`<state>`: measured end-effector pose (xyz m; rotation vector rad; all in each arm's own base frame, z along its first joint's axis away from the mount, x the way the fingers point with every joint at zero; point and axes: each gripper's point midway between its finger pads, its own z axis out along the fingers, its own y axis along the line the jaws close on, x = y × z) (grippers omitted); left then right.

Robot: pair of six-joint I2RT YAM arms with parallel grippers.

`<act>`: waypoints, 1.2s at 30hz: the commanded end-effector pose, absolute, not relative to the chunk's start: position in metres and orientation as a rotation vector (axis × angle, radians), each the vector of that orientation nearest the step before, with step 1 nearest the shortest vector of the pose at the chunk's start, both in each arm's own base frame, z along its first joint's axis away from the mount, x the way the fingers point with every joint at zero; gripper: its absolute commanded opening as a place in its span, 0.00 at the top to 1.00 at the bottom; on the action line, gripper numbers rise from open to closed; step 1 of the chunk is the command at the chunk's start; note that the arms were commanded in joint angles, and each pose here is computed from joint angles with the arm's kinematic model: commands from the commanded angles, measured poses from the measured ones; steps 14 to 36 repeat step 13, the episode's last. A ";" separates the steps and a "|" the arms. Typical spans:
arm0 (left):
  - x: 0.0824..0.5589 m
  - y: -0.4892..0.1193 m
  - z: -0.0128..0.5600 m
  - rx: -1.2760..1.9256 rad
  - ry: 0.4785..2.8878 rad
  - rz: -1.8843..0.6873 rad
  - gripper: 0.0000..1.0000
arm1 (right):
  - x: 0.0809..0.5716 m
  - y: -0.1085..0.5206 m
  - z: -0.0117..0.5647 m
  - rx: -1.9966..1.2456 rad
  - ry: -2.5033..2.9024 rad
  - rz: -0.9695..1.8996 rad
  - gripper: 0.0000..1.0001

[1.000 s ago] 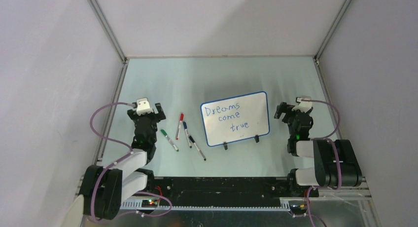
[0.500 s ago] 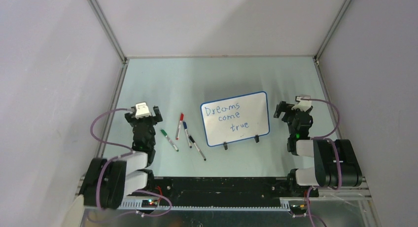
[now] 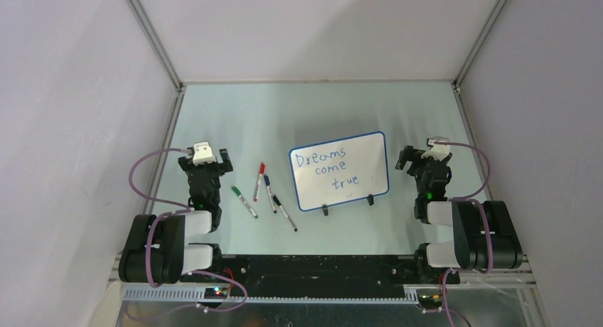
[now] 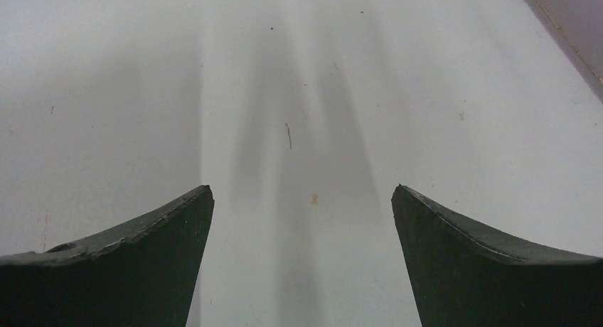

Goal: Write a sentence on the whiteboard
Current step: Reset both arms

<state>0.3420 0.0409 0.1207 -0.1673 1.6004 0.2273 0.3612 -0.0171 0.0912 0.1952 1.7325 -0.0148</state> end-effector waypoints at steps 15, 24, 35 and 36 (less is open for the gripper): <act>0.351 0.045 0.136 -0.197 1.562 0.216 0.01 | 0.366 -0.013 0.106 0.181 1.677 -0.031 0.01; 0.351 0.045 0.136 -0.197 1.562 0.216 0.01 | 0.366 -0.013 0.106 0.181 1.677 -0.031 0.01; 0.351 0.045 0.136 -0.197 1.562 0.216 0.01 | 0.366 -0.013 0.106 0.181 1.677 -0.031 0.01; 0.351 0.045 0.136 -0.197 1.562 0.216 0.01 | 0.366 -0.013 0.106 0.181 1.677 -0.031 0.01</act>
